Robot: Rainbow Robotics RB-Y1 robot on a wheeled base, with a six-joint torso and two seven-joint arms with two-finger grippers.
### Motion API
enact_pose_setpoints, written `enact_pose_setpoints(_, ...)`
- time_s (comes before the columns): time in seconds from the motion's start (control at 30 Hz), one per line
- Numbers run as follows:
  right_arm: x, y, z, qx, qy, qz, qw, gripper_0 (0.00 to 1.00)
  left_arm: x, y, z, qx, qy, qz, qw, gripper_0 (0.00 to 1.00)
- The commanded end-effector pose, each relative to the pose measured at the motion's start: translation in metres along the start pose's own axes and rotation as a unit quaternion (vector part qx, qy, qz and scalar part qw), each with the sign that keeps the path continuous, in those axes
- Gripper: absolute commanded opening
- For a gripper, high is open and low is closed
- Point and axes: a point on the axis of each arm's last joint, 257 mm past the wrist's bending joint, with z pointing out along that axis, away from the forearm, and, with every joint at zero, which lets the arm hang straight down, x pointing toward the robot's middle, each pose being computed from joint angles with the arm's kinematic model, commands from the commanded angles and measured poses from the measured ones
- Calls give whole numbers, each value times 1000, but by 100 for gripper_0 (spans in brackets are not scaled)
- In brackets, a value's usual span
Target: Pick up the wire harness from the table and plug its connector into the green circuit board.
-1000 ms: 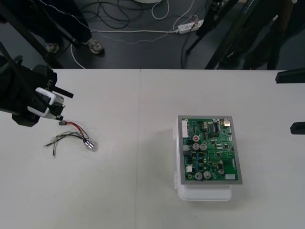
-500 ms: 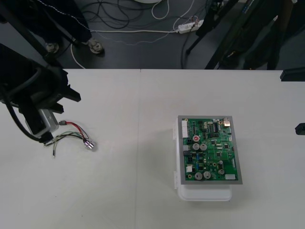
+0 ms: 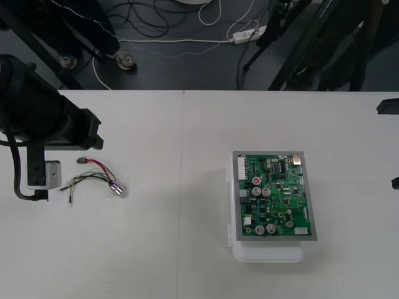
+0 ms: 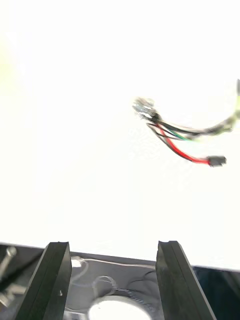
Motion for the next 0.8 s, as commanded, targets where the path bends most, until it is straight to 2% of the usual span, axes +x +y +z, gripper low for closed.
enact_pose_setpoints(0.03,-7,1,-12,15,-26,-7,1000,100,32,-4,-14,30,49,142,988,50)
enact_pose_setpoints(0.23,-14,2,-14,15,-40,-6,999,100,34,-12,2,64,52,238,968,50)
enact_pose_setpoints(0.5,-26,5,-14,16,-76,1,997,100,40,-1,18,88,54,365,925,50)
enact_pose_setpoints(0.67,-27,5,-14,19,-80,0,997,100,47,8,24,104,56,464,878,50)
enact_pose_setpoints(0.8,-27,5,-14,18,-81,0,997,100,48,12,29,112,54,516,848,50)
